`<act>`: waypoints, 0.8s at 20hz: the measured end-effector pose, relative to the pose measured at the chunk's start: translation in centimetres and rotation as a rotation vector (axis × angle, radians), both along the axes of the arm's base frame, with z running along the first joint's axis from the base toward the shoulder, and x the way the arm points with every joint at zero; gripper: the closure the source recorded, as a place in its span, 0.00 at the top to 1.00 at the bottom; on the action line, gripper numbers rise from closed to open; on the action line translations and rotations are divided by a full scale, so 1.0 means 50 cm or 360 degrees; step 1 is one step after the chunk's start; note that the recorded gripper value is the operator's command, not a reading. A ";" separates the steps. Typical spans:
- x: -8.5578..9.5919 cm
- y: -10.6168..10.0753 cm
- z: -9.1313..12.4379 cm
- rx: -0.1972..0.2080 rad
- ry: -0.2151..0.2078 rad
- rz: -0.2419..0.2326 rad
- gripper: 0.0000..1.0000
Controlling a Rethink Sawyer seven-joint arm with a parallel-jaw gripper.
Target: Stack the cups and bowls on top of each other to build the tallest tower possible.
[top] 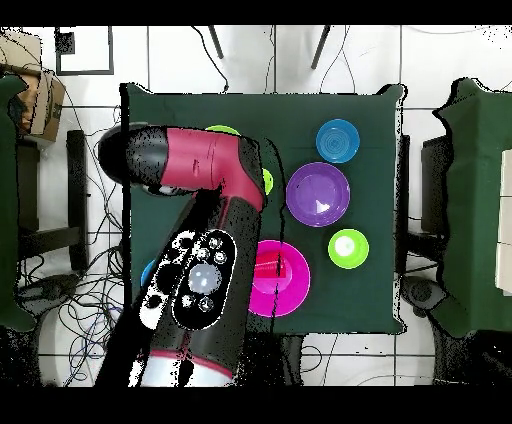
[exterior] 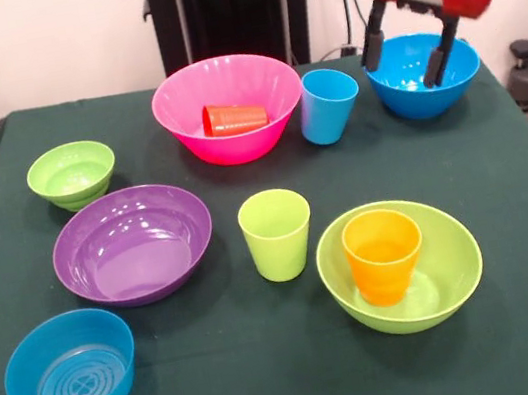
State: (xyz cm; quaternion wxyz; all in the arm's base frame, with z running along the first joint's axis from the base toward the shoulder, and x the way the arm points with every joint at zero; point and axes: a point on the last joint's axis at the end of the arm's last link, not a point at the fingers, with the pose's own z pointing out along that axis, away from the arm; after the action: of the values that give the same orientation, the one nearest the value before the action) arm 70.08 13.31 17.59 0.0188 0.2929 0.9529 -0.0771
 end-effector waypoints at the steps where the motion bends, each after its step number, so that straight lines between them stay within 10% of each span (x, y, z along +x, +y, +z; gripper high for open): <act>1: -0.004 0.000 0.001 0.0005 -0.0007 -0.0002 1.00; 11: -0.077 -0.039 -0.065 0.0098 -0.0223 0.0009 1.00; 16: -0.112 -0.055 -0.104 0.0065 -0.0187 0.0093 1.00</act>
State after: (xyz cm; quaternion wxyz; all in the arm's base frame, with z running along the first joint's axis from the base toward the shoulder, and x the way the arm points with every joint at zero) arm 64.46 10.53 12.38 0.0711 0.2692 0.9596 -0.0398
